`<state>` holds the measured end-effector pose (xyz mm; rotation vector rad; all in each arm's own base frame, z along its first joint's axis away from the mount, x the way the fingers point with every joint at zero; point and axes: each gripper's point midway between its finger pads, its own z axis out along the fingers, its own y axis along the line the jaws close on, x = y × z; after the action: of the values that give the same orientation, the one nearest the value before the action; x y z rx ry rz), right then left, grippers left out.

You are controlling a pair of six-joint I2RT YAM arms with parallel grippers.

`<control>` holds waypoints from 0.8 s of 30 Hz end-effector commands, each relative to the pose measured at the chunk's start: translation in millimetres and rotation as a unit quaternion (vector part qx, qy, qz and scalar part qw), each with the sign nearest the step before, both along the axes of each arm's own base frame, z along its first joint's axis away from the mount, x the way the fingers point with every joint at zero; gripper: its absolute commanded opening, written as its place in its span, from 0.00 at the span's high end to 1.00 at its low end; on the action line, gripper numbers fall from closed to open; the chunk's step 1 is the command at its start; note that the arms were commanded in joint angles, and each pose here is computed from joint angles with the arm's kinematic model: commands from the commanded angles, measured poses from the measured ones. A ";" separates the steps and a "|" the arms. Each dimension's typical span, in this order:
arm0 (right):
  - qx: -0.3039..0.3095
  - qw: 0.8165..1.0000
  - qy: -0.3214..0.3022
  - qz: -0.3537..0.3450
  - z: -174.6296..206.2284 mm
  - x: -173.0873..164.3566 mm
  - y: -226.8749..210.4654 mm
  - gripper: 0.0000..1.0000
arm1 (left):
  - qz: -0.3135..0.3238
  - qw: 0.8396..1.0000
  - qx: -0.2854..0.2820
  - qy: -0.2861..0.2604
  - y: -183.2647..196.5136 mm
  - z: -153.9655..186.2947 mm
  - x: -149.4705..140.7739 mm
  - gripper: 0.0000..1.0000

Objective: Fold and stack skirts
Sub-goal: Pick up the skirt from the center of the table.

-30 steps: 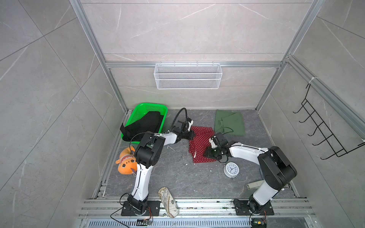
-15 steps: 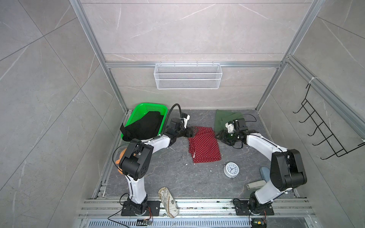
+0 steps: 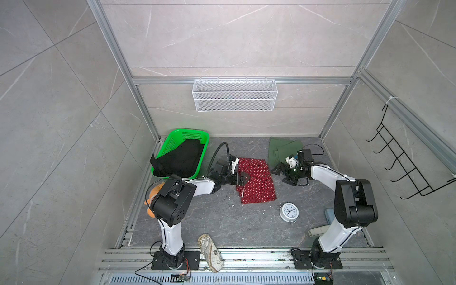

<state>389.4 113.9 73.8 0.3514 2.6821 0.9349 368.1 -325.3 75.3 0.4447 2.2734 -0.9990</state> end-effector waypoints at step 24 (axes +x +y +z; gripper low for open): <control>0.020 0.998 0.051 0.026 -68.3 -3.3 32.2 0.31 | 0.101 0.993 0.054 0.030 20.3 -69.7 15.3 0.22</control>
<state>398.8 140.8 36.0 0.3058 2.6843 1.0470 394.8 -316.8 40.2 0.2778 2.2662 -0.8448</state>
